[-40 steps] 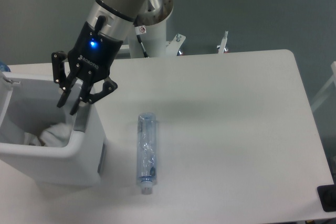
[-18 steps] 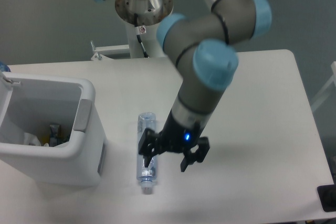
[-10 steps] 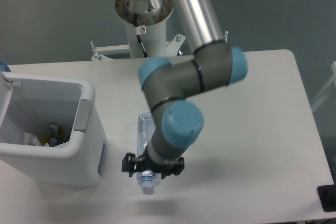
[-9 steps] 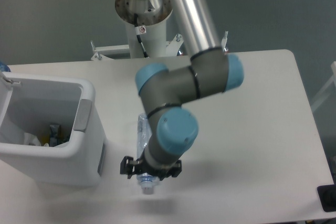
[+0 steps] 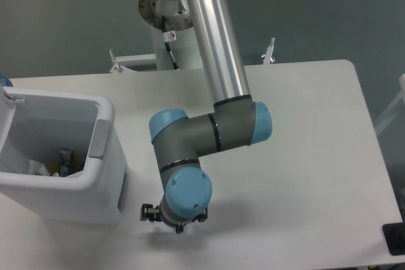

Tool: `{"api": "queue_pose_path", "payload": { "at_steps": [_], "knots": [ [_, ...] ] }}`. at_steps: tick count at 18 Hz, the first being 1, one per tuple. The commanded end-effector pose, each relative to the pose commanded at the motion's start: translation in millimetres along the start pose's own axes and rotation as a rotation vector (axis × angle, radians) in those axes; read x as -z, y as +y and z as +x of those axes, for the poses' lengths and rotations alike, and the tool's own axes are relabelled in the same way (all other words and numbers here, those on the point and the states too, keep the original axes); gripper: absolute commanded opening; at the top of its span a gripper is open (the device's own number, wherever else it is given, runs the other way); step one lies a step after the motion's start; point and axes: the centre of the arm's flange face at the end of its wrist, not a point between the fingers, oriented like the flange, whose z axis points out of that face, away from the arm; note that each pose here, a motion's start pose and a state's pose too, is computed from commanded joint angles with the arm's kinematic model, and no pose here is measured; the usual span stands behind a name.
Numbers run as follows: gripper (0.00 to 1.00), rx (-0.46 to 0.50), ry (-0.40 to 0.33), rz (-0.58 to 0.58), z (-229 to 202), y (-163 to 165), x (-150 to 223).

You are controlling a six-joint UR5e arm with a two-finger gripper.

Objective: Place the trash in the trash can
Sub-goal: 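Lower the gripper onto the clear water bottle and grasp its cap end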

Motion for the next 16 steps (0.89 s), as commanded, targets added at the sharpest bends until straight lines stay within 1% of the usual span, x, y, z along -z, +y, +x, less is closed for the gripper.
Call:
{"api": "queue_pose_path", "payload": {
  "at_steps": [4, 7, 9, 11, 13, 15, 16],
  "knots": [
    [0.88, -0.012, 0.001, -0.004, -2, -2, -9],
    [0.73, -0.008, -0.001, 0.000, -4, -3, -12],
    [0.67, -0.010, -0.011, 0.000, -3, -3, -10],
    [0.56, 0.000, -0.014, -0.001, -3, -2, -9],
    [0.43, 0.004, -0.020, -0.001, -4, -2, -8],
    [0.32, 0.004, -0.048, -0.005, -5, -1, -5],
    [0.27, -0.006, -0.060, -0.001, 2, -1, -1]
  ]
}}
